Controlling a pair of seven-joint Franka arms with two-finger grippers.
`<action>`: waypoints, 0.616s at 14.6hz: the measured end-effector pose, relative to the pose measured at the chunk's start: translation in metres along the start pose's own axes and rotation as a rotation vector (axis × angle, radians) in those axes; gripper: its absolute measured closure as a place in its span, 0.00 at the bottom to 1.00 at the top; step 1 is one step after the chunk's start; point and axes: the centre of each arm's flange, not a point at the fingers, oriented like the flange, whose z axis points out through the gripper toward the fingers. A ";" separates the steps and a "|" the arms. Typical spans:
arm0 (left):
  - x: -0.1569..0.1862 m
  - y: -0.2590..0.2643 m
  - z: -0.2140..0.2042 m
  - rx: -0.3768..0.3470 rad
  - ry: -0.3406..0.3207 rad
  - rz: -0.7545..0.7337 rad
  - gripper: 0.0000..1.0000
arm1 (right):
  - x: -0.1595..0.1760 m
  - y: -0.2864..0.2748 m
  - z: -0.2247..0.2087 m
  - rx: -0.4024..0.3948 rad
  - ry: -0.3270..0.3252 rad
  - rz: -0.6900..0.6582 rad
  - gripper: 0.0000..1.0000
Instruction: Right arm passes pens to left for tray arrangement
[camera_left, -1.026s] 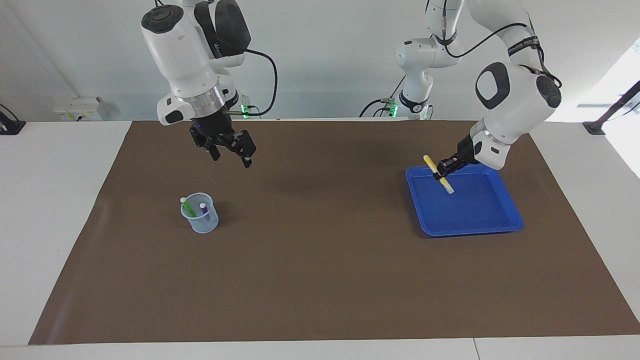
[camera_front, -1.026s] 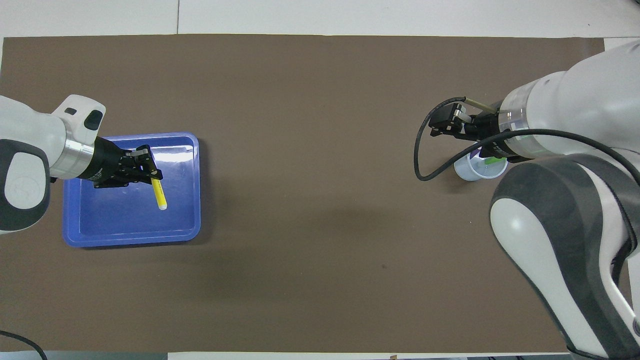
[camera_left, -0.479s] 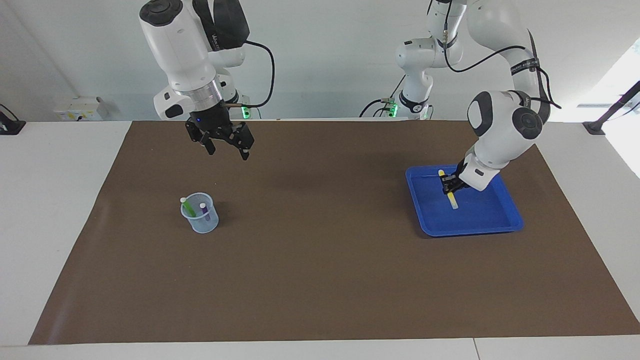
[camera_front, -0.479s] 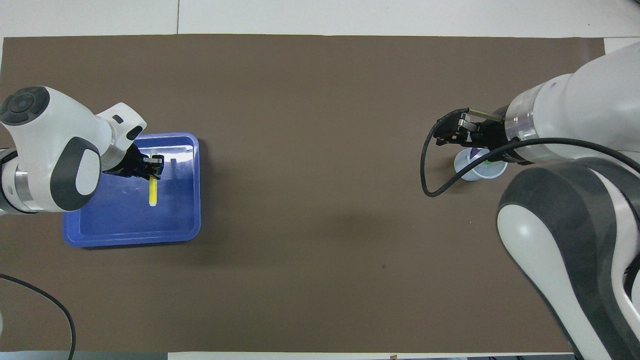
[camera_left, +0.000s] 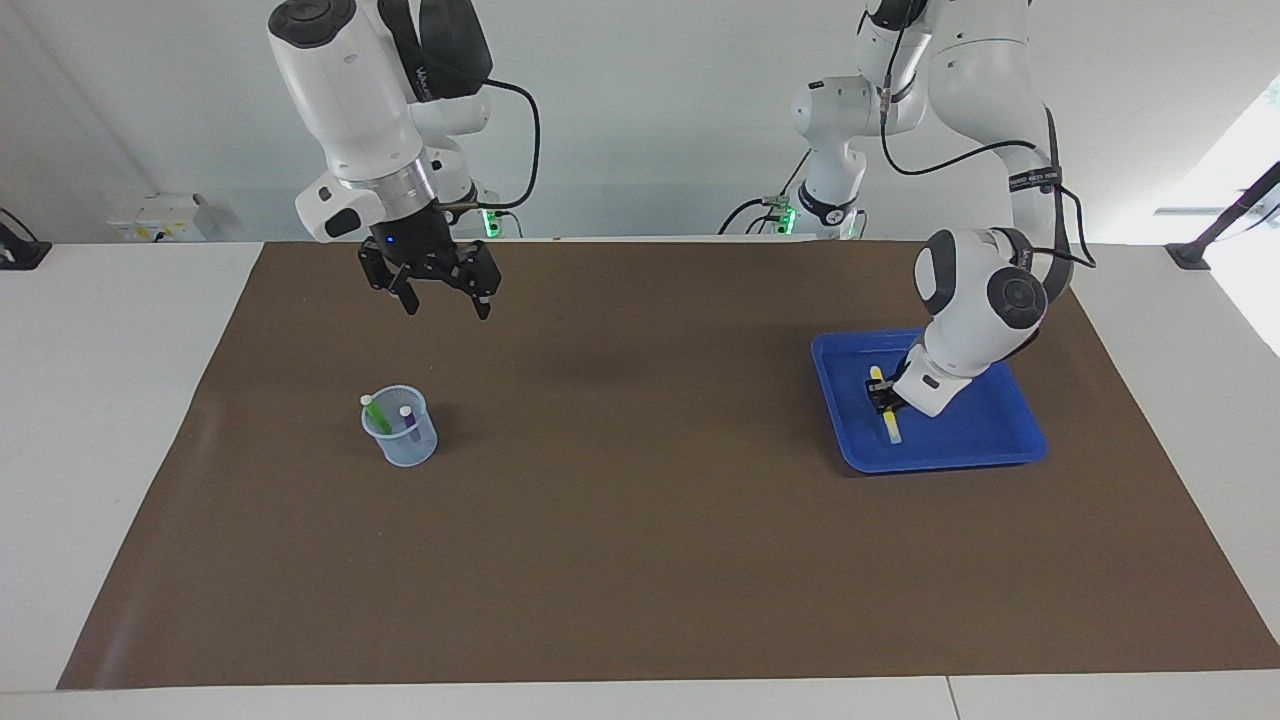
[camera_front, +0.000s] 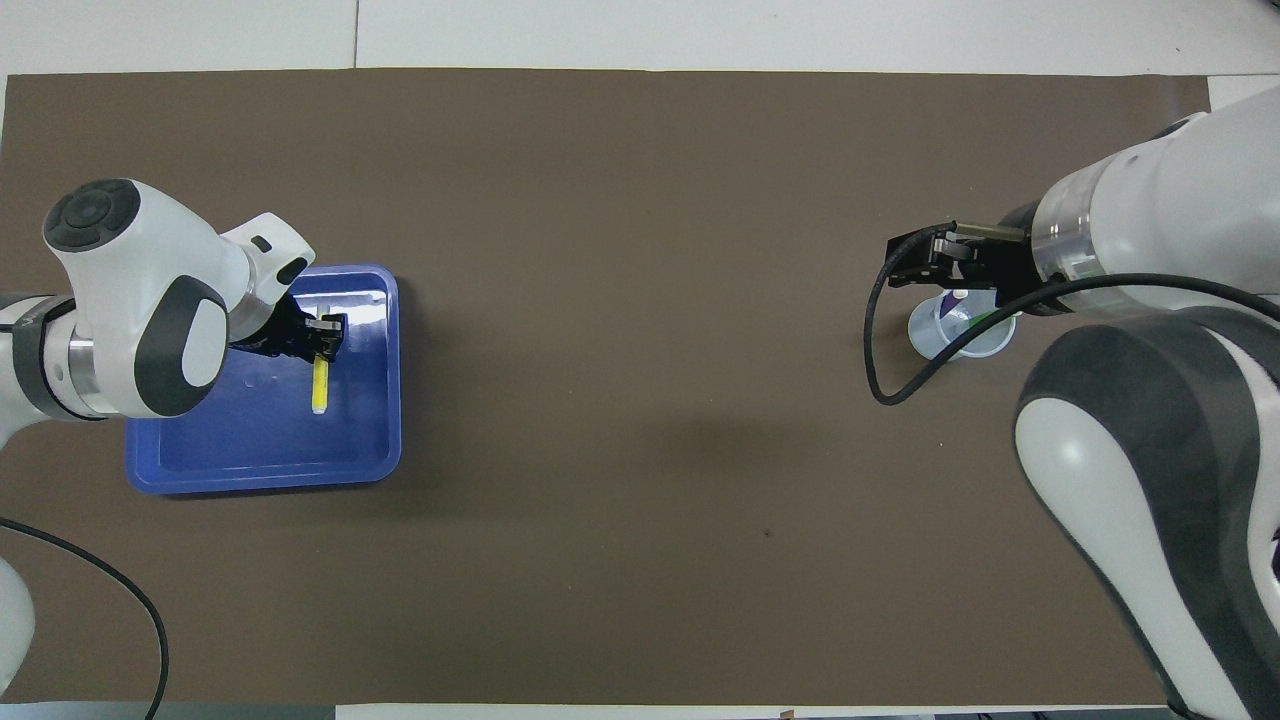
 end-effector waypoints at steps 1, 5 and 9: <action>0.000 0.000 0.000 0.000 -0.001 -0.001 0.81 | 0.005 0.011 -0.004 -0.018 0.015 -0.016 0.00; 0.000 -0.001 0.001 0.000 -0.001 -0.001 0.53 | 0.015 0.050 -0.010 -0.056 -0.013 -0.054 0.00; 0.000 -0.001 0.001 0.000 -0.001 -0.001 0.06 | 0.008 0.092 -0.034 -0.075 -0.076 -0.109 0.00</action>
